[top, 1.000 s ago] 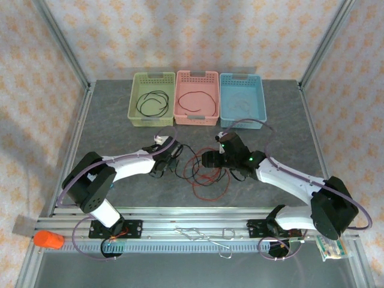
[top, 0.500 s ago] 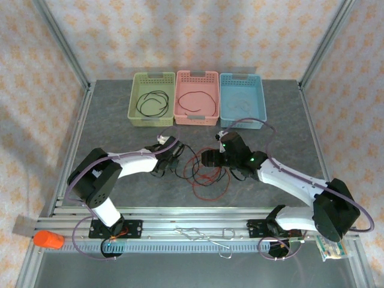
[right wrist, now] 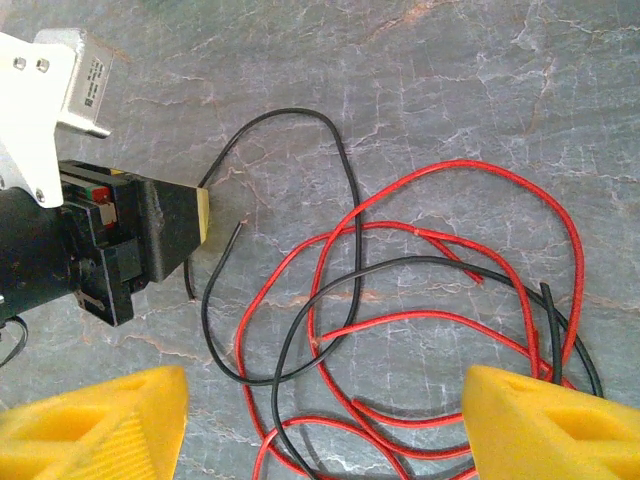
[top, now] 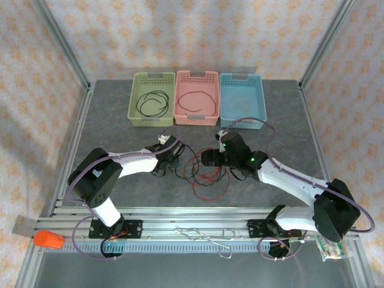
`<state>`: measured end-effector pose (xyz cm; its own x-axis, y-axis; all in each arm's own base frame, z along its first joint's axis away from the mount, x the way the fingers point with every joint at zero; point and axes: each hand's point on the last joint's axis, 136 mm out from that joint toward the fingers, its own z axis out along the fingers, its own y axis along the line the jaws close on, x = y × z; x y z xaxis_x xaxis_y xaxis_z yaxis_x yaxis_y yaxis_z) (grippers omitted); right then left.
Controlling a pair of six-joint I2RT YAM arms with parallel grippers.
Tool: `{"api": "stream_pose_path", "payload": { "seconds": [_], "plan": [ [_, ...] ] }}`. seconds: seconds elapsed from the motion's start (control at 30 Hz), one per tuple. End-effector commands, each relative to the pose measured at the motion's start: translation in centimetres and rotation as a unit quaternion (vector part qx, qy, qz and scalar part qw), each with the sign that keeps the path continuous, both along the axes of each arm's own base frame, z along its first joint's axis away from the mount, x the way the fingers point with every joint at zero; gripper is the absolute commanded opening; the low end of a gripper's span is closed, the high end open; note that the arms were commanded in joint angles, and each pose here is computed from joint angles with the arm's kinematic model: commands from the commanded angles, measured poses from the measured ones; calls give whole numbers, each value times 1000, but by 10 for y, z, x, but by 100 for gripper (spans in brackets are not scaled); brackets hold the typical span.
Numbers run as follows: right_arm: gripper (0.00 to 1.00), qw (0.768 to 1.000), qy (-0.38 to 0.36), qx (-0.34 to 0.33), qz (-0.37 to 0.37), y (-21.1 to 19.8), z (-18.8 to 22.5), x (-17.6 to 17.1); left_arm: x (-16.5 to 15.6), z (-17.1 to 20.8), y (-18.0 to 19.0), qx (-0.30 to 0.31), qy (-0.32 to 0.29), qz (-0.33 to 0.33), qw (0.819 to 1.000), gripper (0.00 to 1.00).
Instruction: Untangle the cables
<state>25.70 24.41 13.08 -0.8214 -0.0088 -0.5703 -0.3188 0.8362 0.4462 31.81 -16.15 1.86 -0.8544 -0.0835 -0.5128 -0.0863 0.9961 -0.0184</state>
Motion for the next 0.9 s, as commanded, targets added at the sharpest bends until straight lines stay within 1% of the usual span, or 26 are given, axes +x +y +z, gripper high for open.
{"api": "stream_pose_path", "payload": {
  "seconds": [0.0,0.07,0.17,0.33,0.47,0.67,0.87],
  "plan": [
    [72,999,-32,13,1,6,23,8,6,2,14,27,-13,19,999,14],
    [72,999,-34,12,-1,6,24,9,6,6,15,29,-18,20,999,10],
    [72,999,-44,12,-7,4,29,12,7,15,17,32,-26,22,999,8],
    [73,997,-71,17,-30,-1,44,20,7,45,16,36,-57,26,997,0],
    [73,994,-99,19,-50,-9,63,25,7,73,19,42,-88,46,994,0],
    [73,988,-134,25,-75,-16,86,32,6,122,7,49,-144,36,988,0],
    [73,984,-158,31,-72,-15,109,36,4,163,5,23,-183,35,982,0]
  ]
}}
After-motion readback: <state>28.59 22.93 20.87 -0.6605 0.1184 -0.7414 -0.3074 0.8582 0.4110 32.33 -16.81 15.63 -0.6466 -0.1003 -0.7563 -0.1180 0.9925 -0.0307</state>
